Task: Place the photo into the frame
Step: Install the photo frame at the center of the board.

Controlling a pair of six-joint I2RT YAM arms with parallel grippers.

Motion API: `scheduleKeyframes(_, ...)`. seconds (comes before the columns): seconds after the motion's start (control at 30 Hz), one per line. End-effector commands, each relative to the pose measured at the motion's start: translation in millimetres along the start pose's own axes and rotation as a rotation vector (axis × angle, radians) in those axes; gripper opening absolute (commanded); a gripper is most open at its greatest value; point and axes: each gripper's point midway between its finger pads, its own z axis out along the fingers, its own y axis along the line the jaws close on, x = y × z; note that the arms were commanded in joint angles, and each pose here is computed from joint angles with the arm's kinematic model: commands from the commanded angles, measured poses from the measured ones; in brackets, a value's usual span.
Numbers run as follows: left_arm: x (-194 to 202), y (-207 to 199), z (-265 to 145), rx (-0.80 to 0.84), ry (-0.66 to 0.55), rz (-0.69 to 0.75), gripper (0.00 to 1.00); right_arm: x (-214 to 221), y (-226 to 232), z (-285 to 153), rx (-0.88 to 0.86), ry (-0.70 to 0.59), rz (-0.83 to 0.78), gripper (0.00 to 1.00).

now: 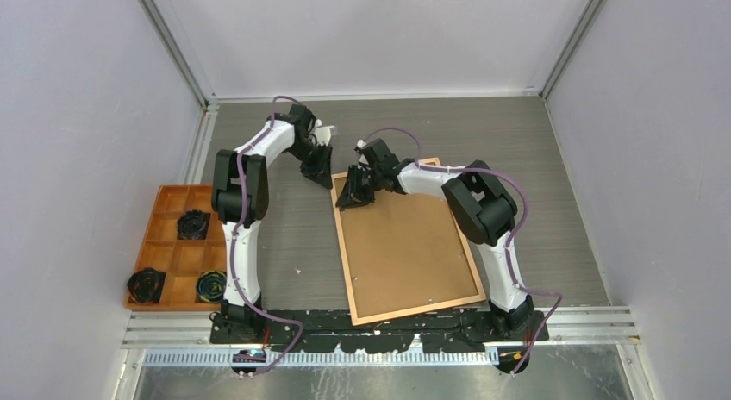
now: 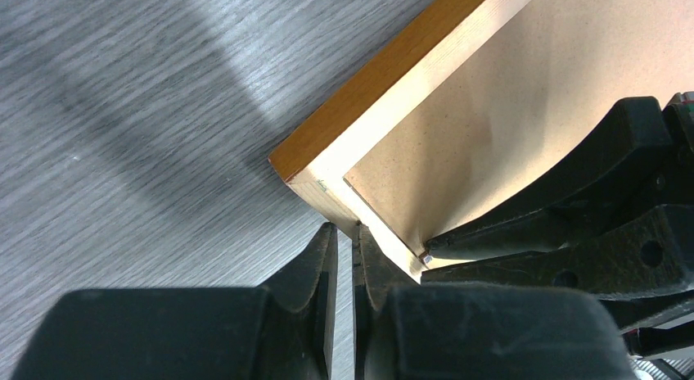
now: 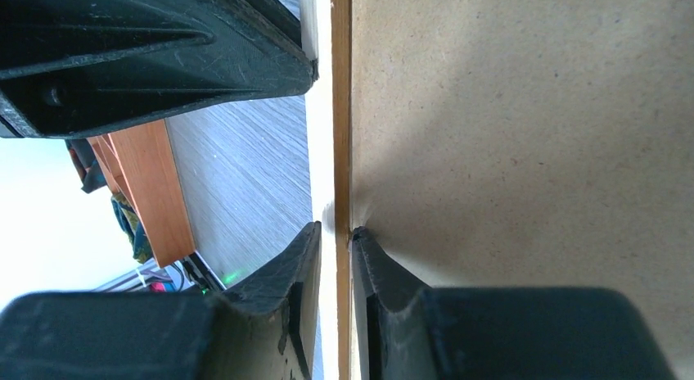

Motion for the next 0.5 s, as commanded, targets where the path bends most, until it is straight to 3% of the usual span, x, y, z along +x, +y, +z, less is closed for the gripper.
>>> scheduleKeyframes(0.0, 23.2, 38.8, 22.6, -0.124, 0.084, 0.03, 0.1, 0.1, 12.7, -0.3, -0.035, 0.014, -0.016, 0.25)
scheduleKeyframes(0.2, 23.3, 38.3, 20.7, -0.125, 0.084, 0.028, 0.1, -10.6, 14.8, -4.1, -0.037, 0.001, -0.024, 0.26)
scheduleKeyframes(0.33, 20.6, 37.5, 14.7, -0.126, 0.075, 0.03, 0.1, -40.1, 16.3, -22.6, -0.039, -0.07, -0.015, 0.29)
scheduleKeyframes(0.4, 17.9, 39.3, 7.0, -0.123, 0.064, 0.022, 0.11, -65.2, 12.3, -43.1, -0.019, -0.151, -0.002, 0.36)
scheduleKeyframes(0.47, 15.3, 40.4, -4.8, -0.124, 0.053, 0.02, 0.14, -89.2, 4.3, -69.2, 0.011, -0.244, 0.022, 0.52)
